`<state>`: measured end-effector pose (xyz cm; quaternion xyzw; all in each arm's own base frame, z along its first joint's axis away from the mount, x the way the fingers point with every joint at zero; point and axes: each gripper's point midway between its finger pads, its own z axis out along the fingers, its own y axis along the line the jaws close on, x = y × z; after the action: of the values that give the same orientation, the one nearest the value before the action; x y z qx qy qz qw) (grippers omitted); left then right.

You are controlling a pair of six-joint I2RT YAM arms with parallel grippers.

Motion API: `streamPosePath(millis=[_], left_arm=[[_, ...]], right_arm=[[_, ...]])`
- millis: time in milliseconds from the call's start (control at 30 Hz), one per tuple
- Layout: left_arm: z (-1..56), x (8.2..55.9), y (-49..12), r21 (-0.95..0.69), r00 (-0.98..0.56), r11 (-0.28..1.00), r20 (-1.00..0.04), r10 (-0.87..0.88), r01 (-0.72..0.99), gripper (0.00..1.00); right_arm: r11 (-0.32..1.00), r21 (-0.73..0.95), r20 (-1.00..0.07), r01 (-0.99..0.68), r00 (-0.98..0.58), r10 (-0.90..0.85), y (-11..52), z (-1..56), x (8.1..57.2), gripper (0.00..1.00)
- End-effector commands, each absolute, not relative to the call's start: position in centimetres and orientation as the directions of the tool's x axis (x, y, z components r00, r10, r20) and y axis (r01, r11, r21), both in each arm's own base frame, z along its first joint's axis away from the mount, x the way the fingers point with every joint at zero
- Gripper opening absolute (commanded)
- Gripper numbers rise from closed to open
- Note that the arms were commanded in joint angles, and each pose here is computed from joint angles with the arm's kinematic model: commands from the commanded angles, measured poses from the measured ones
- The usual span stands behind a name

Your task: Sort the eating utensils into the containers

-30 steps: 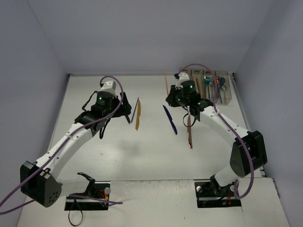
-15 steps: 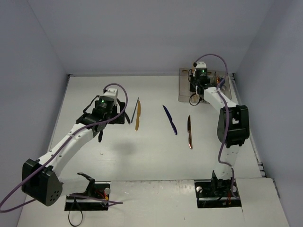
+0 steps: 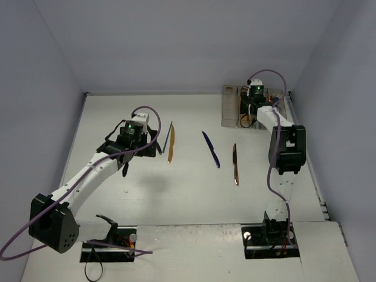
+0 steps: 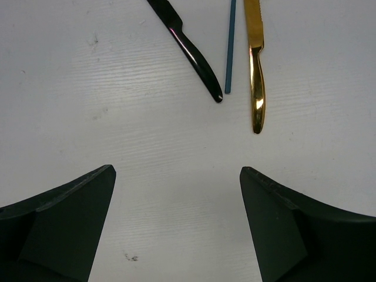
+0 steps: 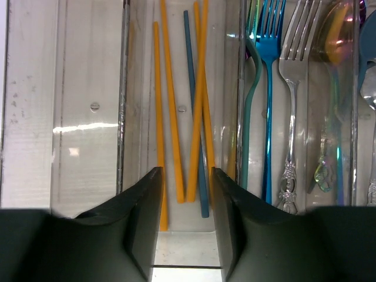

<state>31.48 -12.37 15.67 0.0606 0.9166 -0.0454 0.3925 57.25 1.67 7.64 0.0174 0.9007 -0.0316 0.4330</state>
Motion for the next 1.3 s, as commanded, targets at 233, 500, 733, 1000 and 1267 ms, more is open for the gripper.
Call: streamPosePath(millis=[233,500,733,1000,1267], left_arm=[[16.8,35.7,-15.7,-0.042,-0.682,0.967,-0.717,0.146,0.252,0.83],[14.2,41.0,-18.1,0.016,-0.701,0.945,-0.667,0.252,0.325,0.62],[11.0,43.8,-20.4,-0.025,-0.74,0.93,-0.614,0.274,0.366,0.44],[8.1,45.4,-21.1,-0.045,-0.774,0.934,-0.574,0.267,0.355,0.39],[6.0,46.2,-20.6,-0.025,-0.804,0.942,-0.529,0.272,0.335,0.36]], right_arm=[[0.995,0.094,-0.905,0.024,-0.414,0.096,3.4,21.3,55.3,0.54],[0.982,0.188,-0.902,-0.027,-0.401,0.162,7.5,23.6,46.0,0.56],[0.953,0.261,-0.881,-0.151,-0.44,0.172,12.6,21.9,37.7,0.58],[0.928,0.334,-0.834,-0.165,-0.511,0.209,13.3,18.5,33.5,0.6],[0.924,0.345,-0.825,-0.167,-0.523,0.214,13.2,17.6,32.3,0.61]])
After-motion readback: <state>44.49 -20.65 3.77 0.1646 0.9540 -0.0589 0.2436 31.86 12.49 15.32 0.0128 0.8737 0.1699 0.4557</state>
